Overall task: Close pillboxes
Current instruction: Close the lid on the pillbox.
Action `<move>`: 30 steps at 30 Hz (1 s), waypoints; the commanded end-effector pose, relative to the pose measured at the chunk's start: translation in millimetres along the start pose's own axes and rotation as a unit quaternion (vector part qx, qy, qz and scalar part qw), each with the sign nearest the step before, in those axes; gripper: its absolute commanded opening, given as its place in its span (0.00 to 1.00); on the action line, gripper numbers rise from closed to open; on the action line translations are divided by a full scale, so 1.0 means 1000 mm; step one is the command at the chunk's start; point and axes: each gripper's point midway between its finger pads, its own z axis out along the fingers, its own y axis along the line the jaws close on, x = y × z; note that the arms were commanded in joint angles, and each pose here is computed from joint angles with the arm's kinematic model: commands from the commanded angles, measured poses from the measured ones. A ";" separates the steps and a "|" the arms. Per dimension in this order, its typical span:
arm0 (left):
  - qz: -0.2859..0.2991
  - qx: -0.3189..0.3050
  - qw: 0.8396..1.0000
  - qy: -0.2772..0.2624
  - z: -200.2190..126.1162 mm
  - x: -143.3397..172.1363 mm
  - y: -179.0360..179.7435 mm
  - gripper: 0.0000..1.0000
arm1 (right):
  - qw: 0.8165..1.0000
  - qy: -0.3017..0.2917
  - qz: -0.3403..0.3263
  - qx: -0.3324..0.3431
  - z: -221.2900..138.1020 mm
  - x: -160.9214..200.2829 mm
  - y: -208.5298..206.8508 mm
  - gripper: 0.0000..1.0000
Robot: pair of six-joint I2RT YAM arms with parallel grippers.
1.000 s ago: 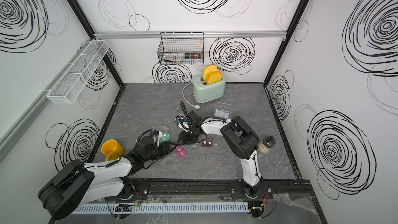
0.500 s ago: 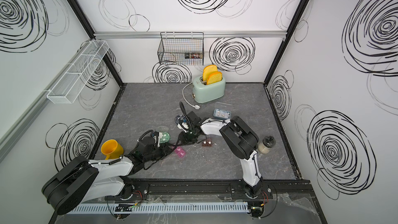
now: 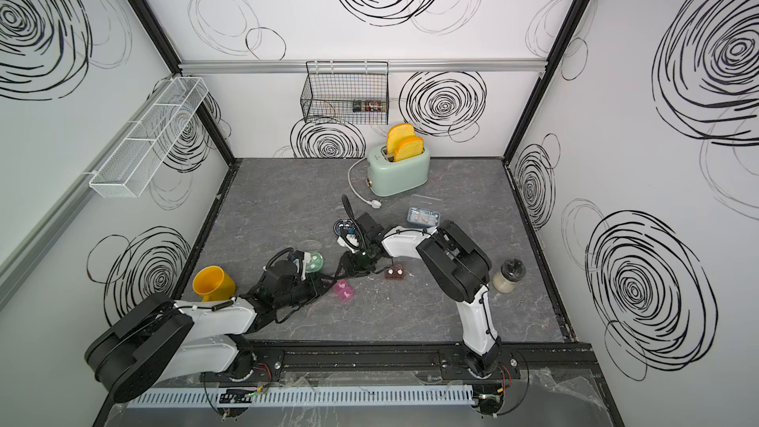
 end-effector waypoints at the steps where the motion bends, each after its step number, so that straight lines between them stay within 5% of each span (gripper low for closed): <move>1: 0.005 0.004 1.000 -0.013 0.001 -0.003 0.000 0.36 | 0.999 0.024 0.017 0.022 0.014 0.016 -0.018 0.43; 30: 0.006 -0.016 1.000 -0.012 0.009 0.001 0.010 0.25 | 0.997 0.050 0.017 0.054 0.027 0.034 -0.035 0.34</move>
